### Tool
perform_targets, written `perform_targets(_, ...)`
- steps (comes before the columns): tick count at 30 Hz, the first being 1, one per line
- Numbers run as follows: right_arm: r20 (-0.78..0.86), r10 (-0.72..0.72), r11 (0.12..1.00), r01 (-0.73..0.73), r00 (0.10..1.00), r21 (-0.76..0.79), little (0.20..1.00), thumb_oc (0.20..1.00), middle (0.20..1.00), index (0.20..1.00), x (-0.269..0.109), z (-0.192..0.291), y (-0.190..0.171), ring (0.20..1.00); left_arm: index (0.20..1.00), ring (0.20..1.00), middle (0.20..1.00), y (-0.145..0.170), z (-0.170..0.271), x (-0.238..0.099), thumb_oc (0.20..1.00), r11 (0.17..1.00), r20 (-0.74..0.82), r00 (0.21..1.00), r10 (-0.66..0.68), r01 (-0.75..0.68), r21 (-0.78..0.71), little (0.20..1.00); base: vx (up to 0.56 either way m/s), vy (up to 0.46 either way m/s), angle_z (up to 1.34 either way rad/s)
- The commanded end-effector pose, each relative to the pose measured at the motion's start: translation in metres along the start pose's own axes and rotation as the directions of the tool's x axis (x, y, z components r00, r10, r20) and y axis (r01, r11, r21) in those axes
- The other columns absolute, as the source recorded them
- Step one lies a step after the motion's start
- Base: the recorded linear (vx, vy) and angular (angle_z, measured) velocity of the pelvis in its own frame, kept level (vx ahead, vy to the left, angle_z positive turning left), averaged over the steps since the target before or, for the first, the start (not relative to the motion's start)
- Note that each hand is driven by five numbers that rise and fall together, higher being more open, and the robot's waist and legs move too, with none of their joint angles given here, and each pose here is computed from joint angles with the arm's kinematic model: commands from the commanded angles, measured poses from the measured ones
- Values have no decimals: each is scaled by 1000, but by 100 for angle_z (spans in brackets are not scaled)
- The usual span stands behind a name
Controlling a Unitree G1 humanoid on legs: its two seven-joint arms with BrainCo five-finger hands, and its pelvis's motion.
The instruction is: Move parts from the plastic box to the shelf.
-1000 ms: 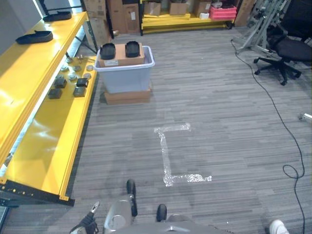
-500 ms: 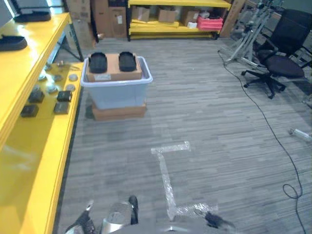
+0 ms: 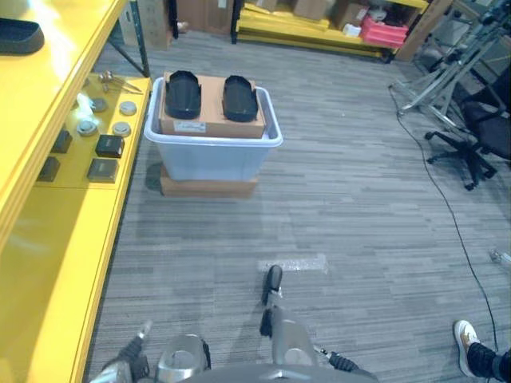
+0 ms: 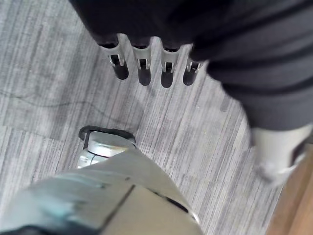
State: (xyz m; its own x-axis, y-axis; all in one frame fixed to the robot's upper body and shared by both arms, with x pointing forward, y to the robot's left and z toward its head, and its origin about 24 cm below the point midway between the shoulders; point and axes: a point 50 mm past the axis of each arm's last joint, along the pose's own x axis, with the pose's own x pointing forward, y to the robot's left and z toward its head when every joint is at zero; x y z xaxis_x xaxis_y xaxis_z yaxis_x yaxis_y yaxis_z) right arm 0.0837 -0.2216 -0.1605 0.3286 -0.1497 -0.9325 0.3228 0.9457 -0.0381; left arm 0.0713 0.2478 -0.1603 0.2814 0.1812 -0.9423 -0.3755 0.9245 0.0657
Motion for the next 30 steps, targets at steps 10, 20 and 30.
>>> perform_targets(10, -28, -183, 976, 178, 983, -130, 1000, 1000, 1000, 1000, -3, 15, -55, 1000, 1000, 1000, 1000, -16, 2, 2, 1000, 994, 32, 999, -29, 32, -109, 1000, 459, -284, 6)
perform_targets(20, -28, -204, 969, 197, 979, -148, 1000, 1000, 1000, 1000, -5, 7, -61, 1000, 1000, 1000, 1000, -5, 9, 2, 1000, 967, 47, 999, 21, -8, -254, 1000, 297, 107, -14)
perform_targets(30, 48, -129, 986, 133, 991, -98, 1000, 1000, 1000, 1000, -1, 16, -31, 1000, 1000, 1000, 1000, -1, 24, 2, 1000, 977, 105, 993, 45, -22, -214, 1000, 279, 169, -18)
